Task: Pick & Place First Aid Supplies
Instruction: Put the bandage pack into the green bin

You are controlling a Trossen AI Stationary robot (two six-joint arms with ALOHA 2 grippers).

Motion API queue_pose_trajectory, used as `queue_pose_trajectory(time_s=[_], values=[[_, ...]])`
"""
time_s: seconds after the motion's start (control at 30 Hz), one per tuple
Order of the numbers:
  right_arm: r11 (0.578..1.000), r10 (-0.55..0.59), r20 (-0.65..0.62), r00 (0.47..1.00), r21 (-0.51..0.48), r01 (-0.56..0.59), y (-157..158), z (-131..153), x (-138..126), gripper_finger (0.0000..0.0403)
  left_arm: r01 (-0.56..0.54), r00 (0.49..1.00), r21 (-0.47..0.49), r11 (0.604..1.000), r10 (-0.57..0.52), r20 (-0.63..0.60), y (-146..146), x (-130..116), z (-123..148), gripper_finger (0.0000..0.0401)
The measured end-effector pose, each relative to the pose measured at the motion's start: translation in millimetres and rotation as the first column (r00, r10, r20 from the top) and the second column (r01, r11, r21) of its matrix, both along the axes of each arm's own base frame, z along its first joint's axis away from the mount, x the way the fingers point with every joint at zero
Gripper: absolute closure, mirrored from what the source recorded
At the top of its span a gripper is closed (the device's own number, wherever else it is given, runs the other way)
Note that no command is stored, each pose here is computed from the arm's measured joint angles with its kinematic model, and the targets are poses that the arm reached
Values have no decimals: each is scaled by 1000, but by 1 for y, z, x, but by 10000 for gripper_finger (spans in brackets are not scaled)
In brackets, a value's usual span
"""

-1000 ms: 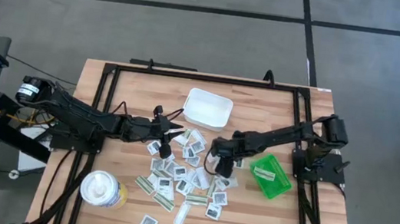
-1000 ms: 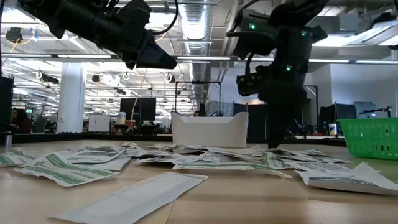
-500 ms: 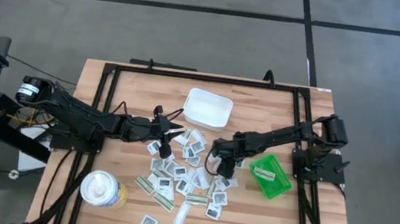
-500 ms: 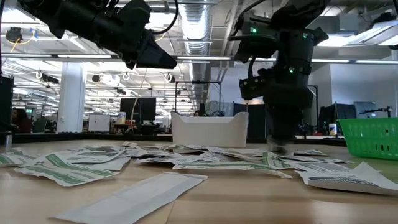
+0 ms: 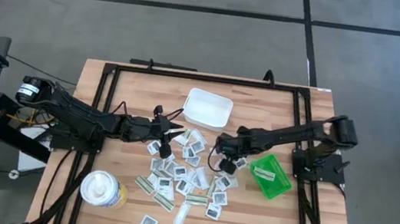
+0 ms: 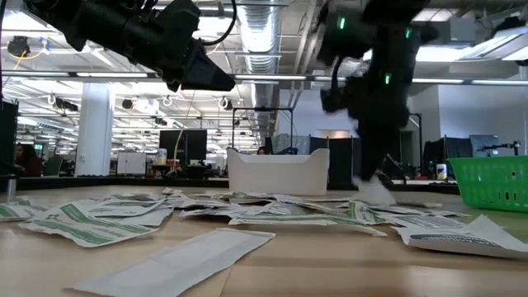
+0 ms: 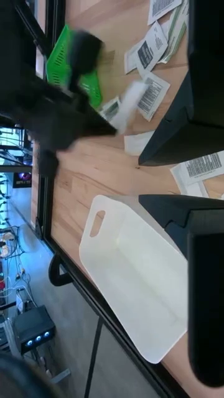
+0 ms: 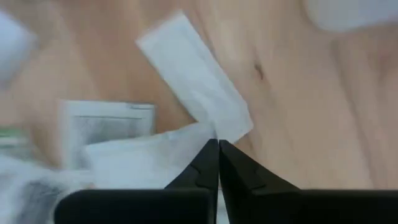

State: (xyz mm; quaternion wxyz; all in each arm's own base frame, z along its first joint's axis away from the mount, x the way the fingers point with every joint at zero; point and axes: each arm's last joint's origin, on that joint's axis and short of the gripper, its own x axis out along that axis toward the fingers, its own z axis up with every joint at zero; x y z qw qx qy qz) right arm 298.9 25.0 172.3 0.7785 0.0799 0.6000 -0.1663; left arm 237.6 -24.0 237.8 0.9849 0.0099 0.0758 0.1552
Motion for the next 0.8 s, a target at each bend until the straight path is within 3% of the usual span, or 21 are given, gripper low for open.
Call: queue_pose_trajectory(time_s=[0.13, 0.23, 0.43, 0.7, 0.8], values=[[1000, 8, -10, 1000, 4, -8, 9, 28, -16, 401, 0, 1000, 0, 1000, 0, 0, 0, 0, 0, 316], [999, -47, -46, 998, 11, 48, 17, 49, -36, 401, 0, 1000, 0, 1000, 0, 0, 0, 0, 0, 316], [983, -156, -257, 954, 57, 176, 35, 68, -82, 402, 0, 1000, 0, 1000, 0, -1, 0, 0, 0, 316], [994, -102, -329, 939, 0, 108, 61, 51, -106, 397, 1, 1000, 0, 1000, -1, 0, 0, 0, 0, 316], [991, -137, -355, 925, -49, 128, 62, 39, -109, 385, 0, 1000, 0, 1000, 0, 2, 0, 0, 0, 316]])
